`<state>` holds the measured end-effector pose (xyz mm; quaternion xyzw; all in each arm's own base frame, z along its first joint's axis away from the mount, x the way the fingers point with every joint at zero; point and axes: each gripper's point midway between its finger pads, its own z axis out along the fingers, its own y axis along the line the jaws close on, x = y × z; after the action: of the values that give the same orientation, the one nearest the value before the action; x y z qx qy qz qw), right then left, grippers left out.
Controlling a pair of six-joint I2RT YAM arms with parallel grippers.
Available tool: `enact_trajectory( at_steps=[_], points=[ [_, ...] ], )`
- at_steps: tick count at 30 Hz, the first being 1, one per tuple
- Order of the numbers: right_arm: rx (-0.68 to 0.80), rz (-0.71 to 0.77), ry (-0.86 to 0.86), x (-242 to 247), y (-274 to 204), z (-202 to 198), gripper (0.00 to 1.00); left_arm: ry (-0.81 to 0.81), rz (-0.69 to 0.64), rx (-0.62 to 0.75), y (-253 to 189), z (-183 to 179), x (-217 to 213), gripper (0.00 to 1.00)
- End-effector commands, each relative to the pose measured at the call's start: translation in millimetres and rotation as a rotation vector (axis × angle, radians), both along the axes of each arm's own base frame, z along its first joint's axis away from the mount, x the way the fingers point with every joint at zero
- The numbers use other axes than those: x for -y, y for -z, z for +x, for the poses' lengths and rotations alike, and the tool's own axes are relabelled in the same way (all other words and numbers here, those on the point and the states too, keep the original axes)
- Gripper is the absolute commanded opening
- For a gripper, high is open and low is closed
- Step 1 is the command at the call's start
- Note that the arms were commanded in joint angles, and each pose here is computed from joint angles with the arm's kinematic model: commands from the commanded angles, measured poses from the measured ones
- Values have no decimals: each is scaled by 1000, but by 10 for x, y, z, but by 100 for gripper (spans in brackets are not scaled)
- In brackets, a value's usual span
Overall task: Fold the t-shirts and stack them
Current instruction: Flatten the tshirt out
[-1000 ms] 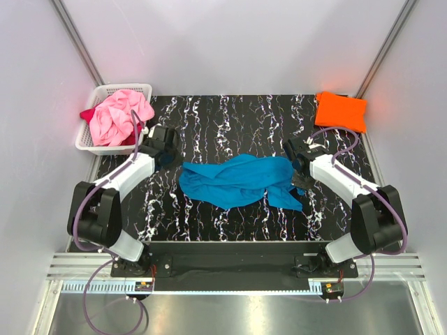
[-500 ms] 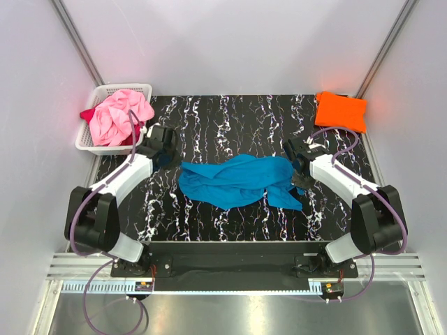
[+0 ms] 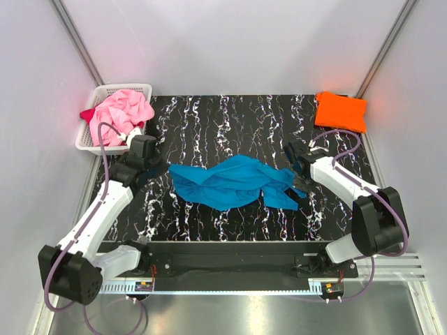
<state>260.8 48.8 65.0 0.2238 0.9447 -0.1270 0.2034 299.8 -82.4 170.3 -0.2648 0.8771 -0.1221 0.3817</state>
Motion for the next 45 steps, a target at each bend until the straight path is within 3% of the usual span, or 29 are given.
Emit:
enact_trajectory(
  at_steps=[1, 13, 20, 33, 38, 45],
  points=[
    [29, -39, 44, 105, -62, -30, 0, -73, 30, 35, -122, -96, -169, 0],
    [48, -106, 59, 206, -142, 32, 0, -108, 30, 60, -289, -181, -245, 0],
    [117, -170, 96, 295, -388, 208, 28, -130, 33, 61, -323, -193, -278, 0],
    [110, -257, 105, 380, -425, 339, 29, -346, 105, 115, -531, -387, -701, 0],
    [52, -136, 55, 147, -321, 335, 26, -356, 112, 124, -592, -413, -733, 0],
    [2, 41, 30, -14, -41, -130, 25, -348, 112, 96, -504, -410, -707, 0]
  ],
)
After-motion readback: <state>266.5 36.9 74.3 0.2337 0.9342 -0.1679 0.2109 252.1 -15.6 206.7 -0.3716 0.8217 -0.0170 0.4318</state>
